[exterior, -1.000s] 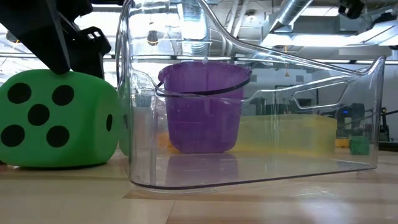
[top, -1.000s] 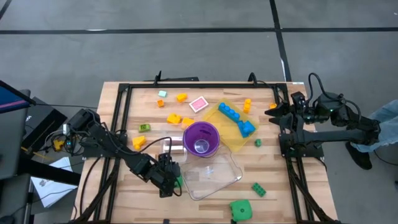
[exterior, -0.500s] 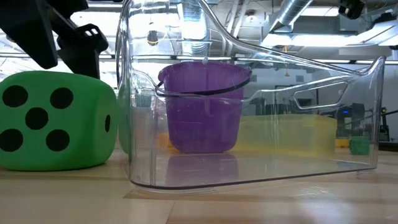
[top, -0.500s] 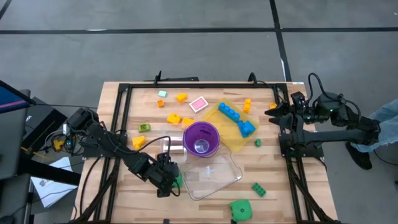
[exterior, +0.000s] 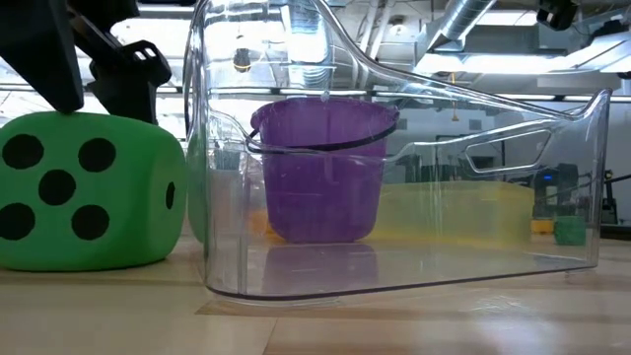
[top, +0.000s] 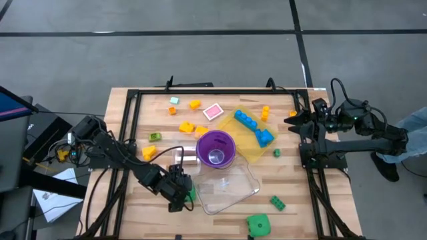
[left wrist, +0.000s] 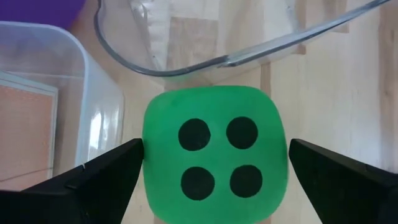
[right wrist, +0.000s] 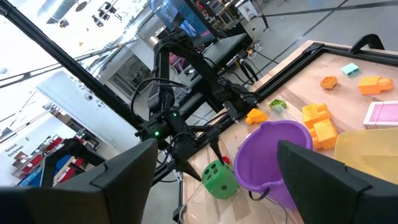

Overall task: Pick & Place Toys
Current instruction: Put the green dice into the transparent bin

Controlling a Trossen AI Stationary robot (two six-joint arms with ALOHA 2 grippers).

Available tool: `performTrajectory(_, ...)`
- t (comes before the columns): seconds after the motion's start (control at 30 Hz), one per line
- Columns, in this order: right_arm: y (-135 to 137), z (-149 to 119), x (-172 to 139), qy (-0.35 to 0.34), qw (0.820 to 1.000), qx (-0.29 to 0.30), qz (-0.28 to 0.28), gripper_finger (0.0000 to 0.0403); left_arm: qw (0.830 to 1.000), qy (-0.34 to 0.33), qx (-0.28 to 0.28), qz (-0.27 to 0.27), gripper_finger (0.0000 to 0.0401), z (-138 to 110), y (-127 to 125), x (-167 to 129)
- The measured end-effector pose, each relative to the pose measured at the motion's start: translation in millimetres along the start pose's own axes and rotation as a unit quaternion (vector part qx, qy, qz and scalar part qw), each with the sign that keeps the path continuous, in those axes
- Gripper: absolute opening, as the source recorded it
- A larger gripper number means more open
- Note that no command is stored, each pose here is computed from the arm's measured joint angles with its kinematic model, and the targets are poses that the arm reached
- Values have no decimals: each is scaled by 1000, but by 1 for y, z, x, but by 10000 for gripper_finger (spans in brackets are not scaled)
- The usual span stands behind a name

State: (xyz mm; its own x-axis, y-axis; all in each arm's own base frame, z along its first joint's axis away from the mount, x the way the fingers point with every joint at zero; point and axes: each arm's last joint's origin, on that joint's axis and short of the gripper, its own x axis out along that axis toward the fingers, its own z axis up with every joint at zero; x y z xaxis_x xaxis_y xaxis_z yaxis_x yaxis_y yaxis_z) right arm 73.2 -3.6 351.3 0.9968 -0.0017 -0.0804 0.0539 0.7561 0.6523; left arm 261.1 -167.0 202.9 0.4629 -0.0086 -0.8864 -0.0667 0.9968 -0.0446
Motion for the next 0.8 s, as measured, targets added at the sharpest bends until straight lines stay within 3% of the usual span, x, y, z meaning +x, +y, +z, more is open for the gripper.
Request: performTrajectory(0.8, 0, 0, 0, 0, 1000, 2, 0, 321, 1000, 30, -8, 1, 400, -2, -3, 21)
